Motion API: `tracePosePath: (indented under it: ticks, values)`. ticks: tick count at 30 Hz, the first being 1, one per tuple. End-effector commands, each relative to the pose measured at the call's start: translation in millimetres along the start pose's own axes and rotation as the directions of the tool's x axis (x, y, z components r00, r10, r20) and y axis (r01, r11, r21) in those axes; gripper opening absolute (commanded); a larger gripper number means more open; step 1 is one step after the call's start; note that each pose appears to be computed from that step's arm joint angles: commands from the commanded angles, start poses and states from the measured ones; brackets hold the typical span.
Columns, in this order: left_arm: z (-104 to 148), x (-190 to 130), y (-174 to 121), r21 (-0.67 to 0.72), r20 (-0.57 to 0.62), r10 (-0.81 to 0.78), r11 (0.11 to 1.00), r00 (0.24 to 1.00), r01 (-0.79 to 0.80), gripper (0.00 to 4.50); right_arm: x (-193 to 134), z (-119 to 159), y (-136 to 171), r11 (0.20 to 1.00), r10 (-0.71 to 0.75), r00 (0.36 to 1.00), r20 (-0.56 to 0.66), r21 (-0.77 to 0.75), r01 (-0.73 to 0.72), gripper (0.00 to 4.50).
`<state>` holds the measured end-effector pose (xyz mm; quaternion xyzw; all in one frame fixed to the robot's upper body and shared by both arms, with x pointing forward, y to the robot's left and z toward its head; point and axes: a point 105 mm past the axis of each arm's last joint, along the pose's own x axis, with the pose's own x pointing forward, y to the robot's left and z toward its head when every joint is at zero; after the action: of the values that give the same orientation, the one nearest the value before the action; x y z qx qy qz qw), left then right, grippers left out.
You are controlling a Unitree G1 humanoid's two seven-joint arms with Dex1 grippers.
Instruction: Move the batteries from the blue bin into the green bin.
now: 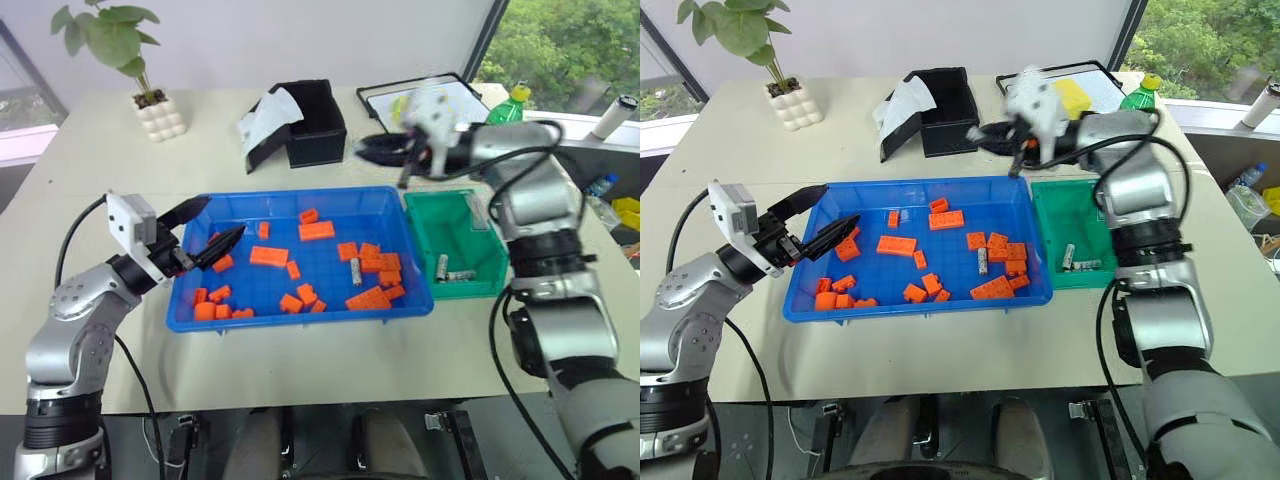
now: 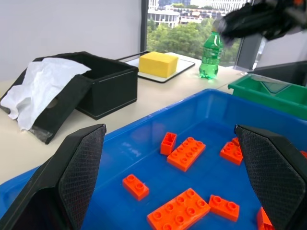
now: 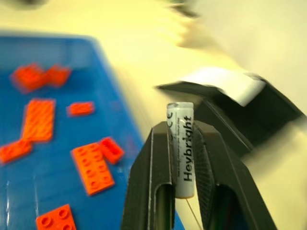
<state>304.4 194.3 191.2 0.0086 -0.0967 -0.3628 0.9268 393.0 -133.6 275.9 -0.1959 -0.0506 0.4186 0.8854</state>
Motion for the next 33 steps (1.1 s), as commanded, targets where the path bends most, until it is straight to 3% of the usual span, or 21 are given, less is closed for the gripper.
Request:
tracePosePath:
  ticks: [1, 5, 11, 21, 29, 30, 33]
  values:
    - [13.1, 8.1, -1.0, 0.055, 0.047, -0.030, 0.998, 0.998, 0.028, 4.50, -33.5, 8.6, -19.7, 0.979, -0.165, 0.985, 0.054, 0.128, 0.157, 0.03]
    - [15.9, 14.8, -9.4, 0.055, 0.028, -0.119, 0.992, 0.993, 0.117, 4.50, -64.1, -12.1, -16.5, 0.955, -0.225, 0.974, -0.018, 0.196, 0.224, 0.03]
    - [16.9, 20.0, -17.5, 0.041, -0.032, -0.239, 0.970, 0.970, 0.241, 4.50, -97.8, -52.6, 13.3, 0.949, -0.159, 0.969, -0.191, 0.242, 0.204, 0.03]
    - [9.0, 20.1, -31.6, -0.043, -0.115, -0.388, 0.922, 0.915, 0.386, 4.50, -115.3, -80.5, 19.7, 0.929, -0.190, 0.938, -0.290, 0.256, 0.267, 0.03]
    - [8.2, 21.9, -30.4, -0.029, -0.128, -0.388, 0.921, 0.913, 0.387, 4.50, -115.6, -83.0, 19.8, 0.934, -0.176, 0.936, -0.303, 0.248, 0.256, 4.18]
    - [7.9, 21.9, -30.2, -0.022, -0.132, -0.386, 0.922, 0.913, 0.386, 4.50, -115.7, -82.4, 16.7, 0.934, -0.192, 0.933, -0.304, 0.236, 0.269, 4.44]
    - [7.3, 21.7, -29.3, -0.013, -0.141, -0.385, 0.922, 0.912, 0.387, 4.50, -110.0, -71.2, 5.9, 0.936, -0.222, 0.932, -0.285, 0.207, 0.286, 4.44]
